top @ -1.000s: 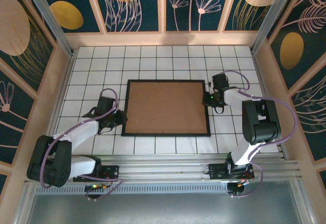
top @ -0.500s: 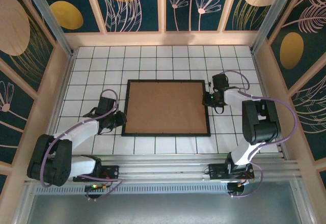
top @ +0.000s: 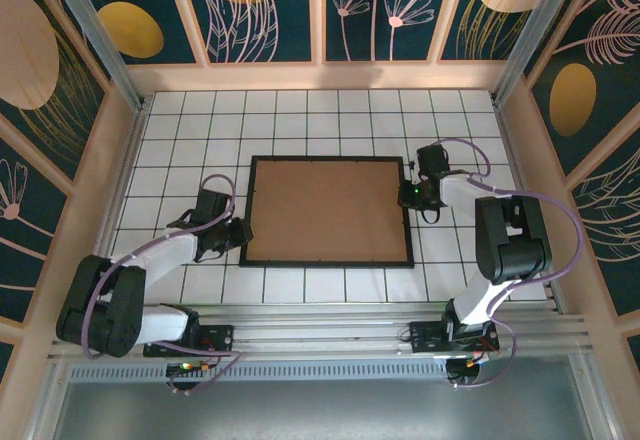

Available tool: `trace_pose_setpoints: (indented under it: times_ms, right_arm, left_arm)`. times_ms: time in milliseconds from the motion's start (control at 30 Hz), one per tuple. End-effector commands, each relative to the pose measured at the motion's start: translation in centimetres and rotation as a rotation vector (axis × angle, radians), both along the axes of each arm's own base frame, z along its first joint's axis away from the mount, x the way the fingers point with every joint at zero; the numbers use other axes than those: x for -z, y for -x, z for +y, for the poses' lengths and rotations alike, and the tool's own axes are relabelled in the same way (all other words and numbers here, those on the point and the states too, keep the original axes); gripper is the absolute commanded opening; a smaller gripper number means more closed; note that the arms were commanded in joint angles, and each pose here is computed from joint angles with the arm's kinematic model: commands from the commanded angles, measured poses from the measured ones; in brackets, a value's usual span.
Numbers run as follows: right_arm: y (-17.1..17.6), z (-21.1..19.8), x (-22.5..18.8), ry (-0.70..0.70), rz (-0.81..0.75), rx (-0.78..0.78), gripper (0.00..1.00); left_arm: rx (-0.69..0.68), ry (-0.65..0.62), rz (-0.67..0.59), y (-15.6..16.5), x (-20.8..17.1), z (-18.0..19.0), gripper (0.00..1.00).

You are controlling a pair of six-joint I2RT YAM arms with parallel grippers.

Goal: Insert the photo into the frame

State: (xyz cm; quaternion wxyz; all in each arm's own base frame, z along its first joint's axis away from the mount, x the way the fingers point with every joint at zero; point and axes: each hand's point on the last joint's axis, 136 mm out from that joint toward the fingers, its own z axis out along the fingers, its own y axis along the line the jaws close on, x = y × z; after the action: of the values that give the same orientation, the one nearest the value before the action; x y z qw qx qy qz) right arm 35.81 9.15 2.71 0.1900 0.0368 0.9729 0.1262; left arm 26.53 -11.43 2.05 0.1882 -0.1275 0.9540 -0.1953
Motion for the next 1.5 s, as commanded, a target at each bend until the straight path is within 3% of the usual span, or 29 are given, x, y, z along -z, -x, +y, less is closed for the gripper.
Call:
trace_pose_setpoints:
  times_ms: [0,500,1067,1233,1467]
  right_arm:
    - [0.4,1.2,0.2,-0.02,0.017,-0.036,0.17]
    - [0.6,1.5,0.4,-0.019,0.024,-0.043,0.17]
    - [-2.3,3.2,-1.7,-0.109,-0.056,-0.045,0.2]
    - [-4.1,5.5,-2.3,-0.197,-0.08,-0.068,0.23]
    - [-6.2,8.1,-3.8,-0.282,-0.114,-0.105,0.28]
  left_arm:
    - [0.082,0.018,0.084,2.1,1.9,-1.5,0.32]
    - [0.087,-0.088,0.099,2.0,3.3,-0.8,0.44]
    - [-0.112,-0.154,-0.283,-5.8,-7.7,2.4,0.66]
    - [-0.096,-0.117,-0.379,-7.0,-10.7,1.8,0.71]
    - [-0.027,0.001,-0.442,-8.1,-12.9,-0.8,0.7]
